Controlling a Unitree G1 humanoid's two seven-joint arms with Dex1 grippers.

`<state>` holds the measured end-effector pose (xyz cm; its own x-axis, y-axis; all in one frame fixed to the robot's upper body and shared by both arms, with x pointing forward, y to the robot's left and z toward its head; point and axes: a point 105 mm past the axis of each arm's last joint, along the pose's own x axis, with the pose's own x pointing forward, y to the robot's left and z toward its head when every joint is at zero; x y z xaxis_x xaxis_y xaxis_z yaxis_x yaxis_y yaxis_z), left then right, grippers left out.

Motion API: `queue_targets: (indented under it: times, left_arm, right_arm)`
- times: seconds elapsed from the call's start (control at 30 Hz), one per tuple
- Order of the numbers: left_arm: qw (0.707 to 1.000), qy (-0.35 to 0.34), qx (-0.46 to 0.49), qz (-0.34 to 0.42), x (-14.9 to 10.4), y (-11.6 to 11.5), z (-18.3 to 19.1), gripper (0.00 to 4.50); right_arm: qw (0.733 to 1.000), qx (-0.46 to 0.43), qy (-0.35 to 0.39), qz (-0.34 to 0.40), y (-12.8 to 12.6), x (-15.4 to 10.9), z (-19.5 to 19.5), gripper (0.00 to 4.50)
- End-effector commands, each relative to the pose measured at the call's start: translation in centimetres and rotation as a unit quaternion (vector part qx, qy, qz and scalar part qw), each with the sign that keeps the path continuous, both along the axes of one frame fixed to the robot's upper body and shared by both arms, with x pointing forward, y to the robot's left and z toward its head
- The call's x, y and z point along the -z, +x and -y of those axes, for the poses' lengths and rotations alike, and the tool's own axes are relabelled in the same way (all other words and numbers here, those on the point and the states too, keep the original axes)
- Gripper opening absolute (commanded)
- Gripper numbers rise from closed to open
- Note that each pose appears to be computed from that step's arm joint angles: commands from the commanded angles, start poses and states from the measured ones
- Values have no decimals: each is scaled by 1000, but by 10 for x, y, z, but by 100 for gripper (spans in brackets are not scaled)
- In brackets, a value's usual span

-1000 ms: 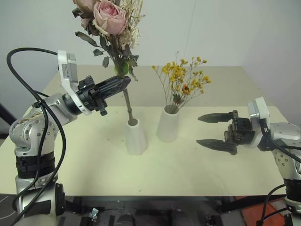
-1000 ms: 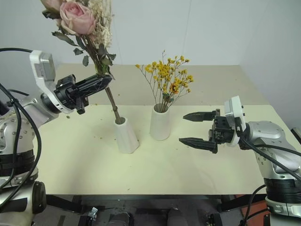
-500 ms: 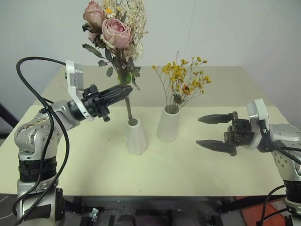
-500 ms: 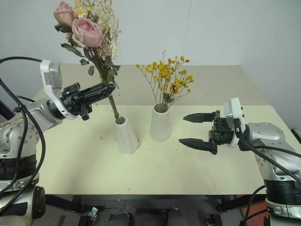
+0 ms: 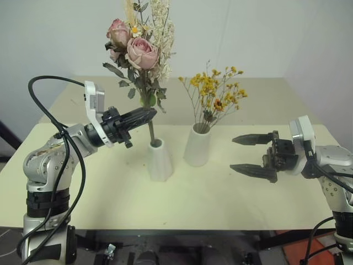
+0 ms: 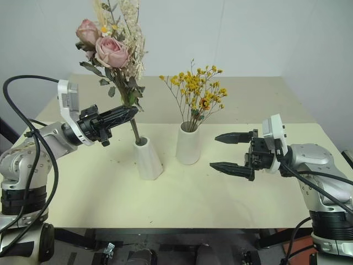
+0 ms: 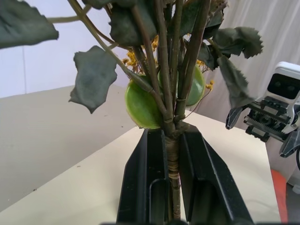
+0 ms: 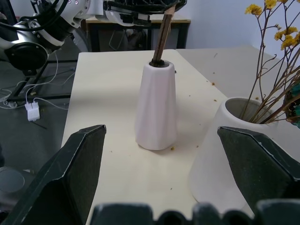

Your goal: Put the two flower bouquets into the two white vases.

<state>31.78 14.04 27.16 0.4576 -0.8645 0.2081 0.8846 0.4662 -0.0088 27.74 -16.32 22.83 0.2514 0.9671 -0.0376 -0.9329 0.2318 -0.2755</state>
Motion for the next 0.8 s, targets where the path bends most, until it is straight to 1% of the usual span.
queue_targets:
  times: [0.03, 0.3, 0.8]
  left_arm:
    - [999, 3, 0, 36, -10, -6, 3, 9]
    - [999, -2, 4, 36, -11, -5, 6, 9]
    - [1000, 20, 1, 13, 8, -3, 11, 9]
  right_arm:
    - [1000, -9, 4, 21, -5, -10, -3, 450]
    - [1000, -8, 6, 22, -6, -10, -3, 450]
    - [1000, -4, 8, 21, -7, -9, -4, 450]
